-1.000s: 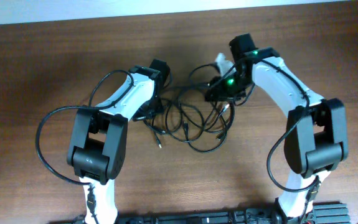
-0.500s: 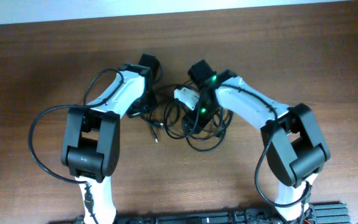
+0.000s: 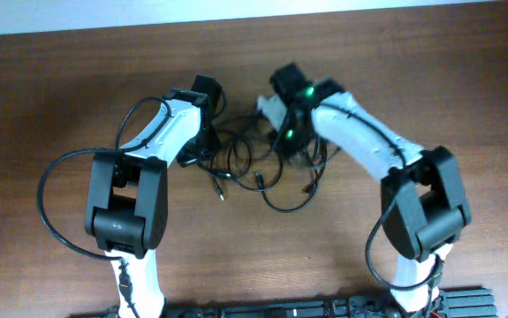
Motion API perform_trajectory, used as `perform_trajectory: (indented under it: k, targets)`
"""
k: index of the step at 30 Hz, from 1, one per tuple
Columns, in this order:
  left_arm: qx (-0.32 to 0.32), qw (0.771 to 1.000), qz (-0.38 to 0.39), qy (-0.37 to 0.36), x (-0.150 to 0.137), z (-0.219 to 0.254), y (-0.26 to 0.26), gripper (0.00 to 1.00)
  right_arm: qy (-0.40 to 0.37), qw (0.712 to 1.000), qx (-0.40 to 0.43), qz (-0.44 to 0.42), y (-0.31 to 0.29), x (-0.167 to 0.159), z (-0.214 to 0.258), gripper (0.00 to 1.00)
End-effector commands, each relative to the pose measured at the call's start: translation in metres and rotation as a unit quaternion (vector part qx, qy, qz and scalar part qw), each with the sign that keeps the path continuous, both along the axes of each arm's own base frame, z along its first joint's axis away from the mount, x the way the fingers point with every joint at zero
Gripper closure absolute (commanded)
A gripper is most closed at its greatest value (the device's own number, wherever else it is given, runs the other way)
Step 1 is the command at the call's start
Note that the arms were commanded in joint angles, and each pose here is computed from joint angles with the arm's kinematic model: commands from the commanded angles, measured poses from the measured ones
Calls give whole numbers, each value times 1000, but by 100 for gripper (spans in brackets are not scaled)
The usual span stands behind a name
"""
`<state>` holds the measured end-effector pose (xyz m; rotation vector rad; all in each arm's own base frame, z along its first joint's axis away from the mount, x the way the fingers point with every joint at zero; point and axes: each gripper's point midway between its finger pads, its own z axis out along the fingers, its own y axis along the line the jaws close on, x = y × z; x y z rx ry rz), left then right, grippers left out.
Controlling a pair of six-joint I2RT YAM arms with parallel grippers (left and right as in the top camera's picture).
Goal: Untangle cables
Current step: 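Pull one cable with the right gripper far to the upper right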
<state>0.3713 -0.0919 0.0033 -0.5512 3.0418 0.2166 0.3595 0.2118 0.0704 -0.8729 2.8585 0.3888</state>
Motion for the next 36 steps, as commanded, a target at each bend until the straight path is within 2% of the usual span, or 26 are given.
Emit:
perform_trajectory:
  k: [1,3,6,10,12,16,18,21,24,26,27,28,30,31,33,36]
  targets:
    - [-5,1000,8,-6,6,0,-2,100,-18,997,75,-30,-20,26,86,96]
    - [-5,1000,8,-7,7,0,-2,100,-36,995,60,-69,-53,42,101,96]
    - [-5,1000,8,-6,6,0,-2,100,-94,983,38,-155,-127,85,111,96]
    - [-5,1000,8,-6,6,0,-2,100,-146,949,45,-277,-223,117,127,96]
    - [-5,1000,7,-6,6,0,-2,100,-204,924,41,-321,-281,136,139,96]
    - [-5,1000,8,-6,6,0,-2,100,-331,900,-10,-285,-361,170,158,96]
    - [-5,1000,7,-6,6,0,-2,100,-364,895,-46,-254,-385,183,150,96]
    - [-4,1000,7,-7,6,0,-2,100,-379,868,-136,-291,-446,202,115,96]
    - [-5,1000,7,-7,6,0,-2,99,-381,859,-152,-307,-475,217,68,96]
    - [-5,1000,7,-6,6,0,-2,98,-368,863,-152,-310,-483,225,25,94]
    - [-5,1000,7,-6,6,0,-2,96,-358,867,-150,-311,-483,225,10,87]
    - [-5,1000,7,-6,6,0,-2,94,-350,869,-145,-320,-483,224,-1,63]
    - [-5,1000,7,-6,6,0,-2,90,-343,861,-125,-354,-482,224,-4,29]
    - [-5,1000,8,-7,6,0,-2,89,-343,858,-111,-367,-480,224,3,19]
    - [-5,1000,7,-6,6,0,-3,88,-345,860,-69,-370,-466,223,25,1]
    - [-5,1000,7,-6,6,0,-3,83,-305,866,-47,-394,-451,200,59,1]
